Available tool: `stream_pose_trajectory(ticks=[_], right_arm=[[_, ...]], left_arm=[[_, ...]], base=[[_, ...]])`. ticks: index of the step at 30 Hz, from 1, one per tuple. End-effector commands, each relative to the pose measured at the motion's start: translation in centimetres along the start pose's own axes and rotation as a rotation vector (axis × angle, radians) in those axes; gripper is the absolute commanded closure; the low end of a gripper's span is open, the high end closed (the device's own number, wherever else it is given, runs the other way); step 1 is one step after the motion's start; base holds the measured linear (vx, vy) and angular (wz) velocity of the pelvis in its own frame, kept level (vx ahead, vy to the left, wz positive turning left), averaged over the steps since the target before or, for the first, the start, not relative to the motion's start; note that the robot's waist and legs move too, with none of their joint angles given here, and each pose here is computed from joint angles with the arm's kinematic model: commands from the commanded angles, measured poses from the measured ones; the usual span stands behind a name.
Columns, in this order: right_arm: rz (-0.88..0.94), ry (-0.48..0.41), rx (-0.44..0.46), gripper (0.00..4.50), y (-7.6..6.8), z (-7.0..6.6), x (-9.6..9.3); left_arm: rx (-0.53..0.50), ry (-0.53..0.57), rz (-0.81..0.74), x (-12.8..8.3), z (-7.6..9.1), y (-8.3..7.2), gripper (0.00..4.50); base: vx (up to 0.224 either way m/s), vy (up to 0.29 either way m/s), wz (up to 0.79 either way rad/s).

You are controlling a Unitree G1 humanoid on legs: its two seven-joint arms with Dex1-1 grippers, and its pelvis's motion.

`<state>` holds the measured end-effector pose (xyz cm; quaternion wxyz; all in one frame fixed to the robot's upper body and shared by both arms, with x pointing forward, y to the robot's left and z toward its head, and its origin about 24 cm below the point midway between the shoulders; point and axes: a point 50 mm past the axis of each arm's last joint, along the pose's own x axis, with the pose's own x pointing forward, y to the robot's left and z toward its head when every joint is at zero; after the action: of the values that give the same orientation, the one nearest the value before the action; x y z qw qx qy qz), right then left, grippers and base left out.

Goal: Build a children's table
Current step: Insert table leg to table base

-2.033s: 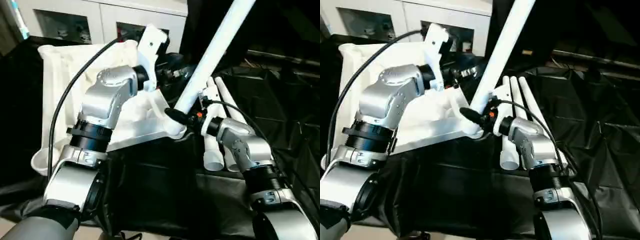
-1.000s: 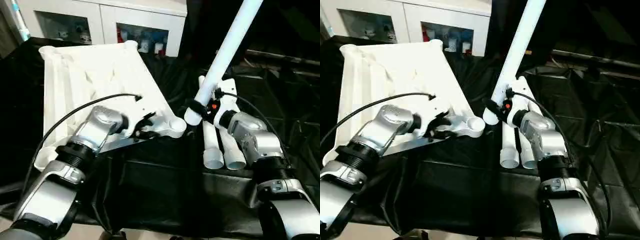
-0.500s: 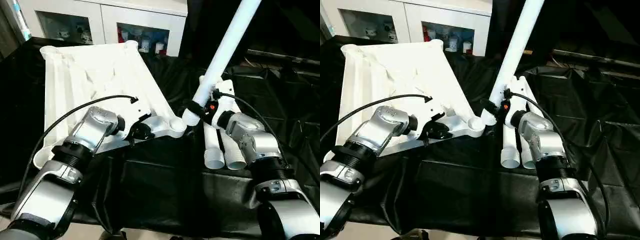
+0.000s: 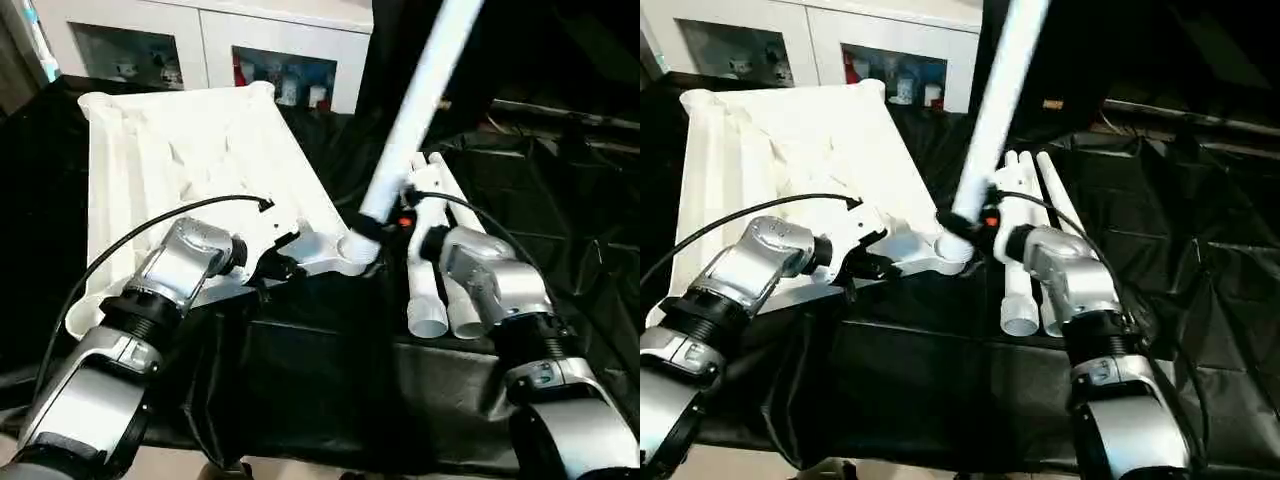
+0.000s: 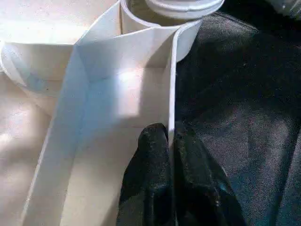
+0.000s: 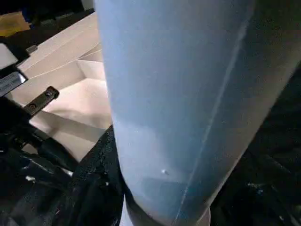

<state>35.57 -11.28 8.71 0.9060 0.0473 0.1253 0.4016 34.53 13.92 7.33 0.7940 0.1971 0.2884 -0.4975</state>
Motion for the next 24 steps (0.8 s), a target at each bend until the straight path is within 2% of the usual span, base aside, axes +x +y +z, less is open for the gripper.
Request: stream_pose_trajectory(ticks=[1,8,18,24], right_arm=[[-0.014,0.016,-0.018,2.62,-0.4,0.2,0.1],[-0.040,0.022,0.017,2.62,-0.8,-0.4,0.4],[0.027,0.144,0.004,2.62,-0.2,-2.2,1.4],[0.047,0.207,-0.020,2.62,-0.2,-2.4,1.7]], left_arm=[[-0.018,-0.018,-0.007,0.1,-0.3,-0.2,4.48],[-0.028,-0.066,-0.030,0.0,-0.7,-0.7,4.50],[-0.047,-0.096,-0.040,0.1,-1.2,-1.4,4.50],[-0.052,-0.105,-0.043,0.1,-1.3,-1.6,4.50]], base=[[0.000,0.000,0.00],[0.000,0.000,0.00],[0.000,0.000,0.00],[0.000,0.000,0.00]])
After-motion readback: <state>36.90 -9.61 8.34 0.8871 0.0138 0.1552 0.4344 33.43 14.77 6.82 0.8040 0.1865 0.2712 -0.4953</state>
